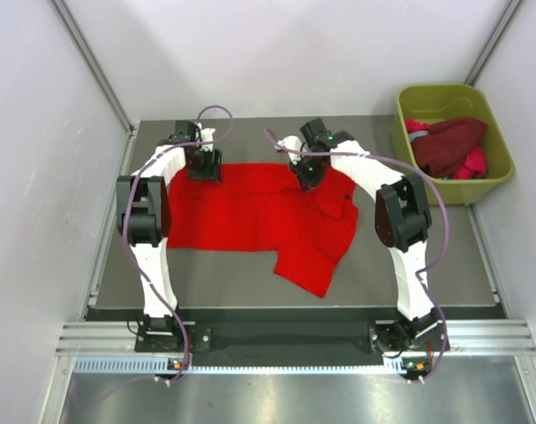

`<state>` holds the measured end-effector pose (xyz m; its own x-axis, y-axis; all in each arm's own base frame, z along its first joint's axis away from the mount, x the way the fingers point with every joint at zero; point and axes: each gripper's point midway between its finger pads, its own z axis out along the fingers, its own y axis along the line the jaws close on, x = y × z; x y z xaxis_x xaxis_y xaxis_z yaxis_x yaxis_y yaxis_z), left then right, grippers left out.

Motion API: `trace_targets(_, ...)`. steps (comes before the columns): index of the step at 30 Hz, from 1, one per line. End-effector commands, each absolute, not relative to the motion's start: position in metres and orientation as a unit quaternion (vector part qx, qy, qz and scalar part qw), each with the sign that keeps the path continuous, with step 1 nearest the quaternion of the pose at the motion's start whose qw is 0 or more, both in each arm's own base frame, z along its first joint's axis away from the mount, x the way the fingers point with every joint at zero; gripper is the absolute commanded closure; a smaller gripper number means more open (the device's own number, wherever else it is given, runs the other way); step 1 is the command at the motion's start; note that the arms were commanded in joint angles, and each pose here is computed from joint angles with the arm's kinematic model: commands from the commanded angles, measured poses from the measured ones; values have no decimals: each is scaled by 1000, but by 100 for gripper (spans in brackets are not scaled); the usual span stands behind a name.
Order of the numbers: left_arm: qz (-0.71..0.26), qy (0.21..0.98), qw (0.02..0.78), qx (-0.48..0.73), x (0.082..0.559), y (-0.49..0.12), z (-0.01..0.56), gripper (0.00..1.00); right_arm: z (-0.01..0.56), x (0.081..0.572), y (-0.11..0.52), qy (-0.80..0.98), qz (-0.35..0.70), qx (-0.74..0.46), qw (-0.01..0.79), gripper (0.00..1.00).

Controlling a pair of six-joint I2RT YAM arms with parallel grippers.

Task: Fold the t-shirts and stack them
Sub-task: Fold the tshirt

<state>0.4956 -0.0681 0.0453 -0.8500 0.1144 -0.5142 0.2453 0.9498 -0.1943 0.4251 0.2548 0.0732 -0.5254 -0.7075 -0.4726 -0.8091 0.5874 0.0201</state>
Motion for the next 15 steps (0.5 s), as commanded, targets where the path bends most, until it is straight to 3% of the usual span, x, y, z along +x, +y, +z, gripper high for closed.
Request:
trace_targets(1,-130,946,280,101,505,-75,63,35,111,401,271,847,230,-435,202,97)
trace_targets(4,-128,946,279,102,504,-75,63,35,99,399,262,855,255,-416,177,97)
trace_targets(7,-127,946,281,103,504,-75,64,35,84,406,249,866,240,-407,166,84)
trace_targets(8,-127,946,280,103,504,-75,63,35,83,408,248,867,236,-406,167,75)
trace_targets(10,-126,946,281,104,504,-75,64,35,81,411,246,869,226,-405,170,68)
trace_targets(15,-126,945,282,106,505,-76,65,35,105,427,242,867,216,-396,213,65)
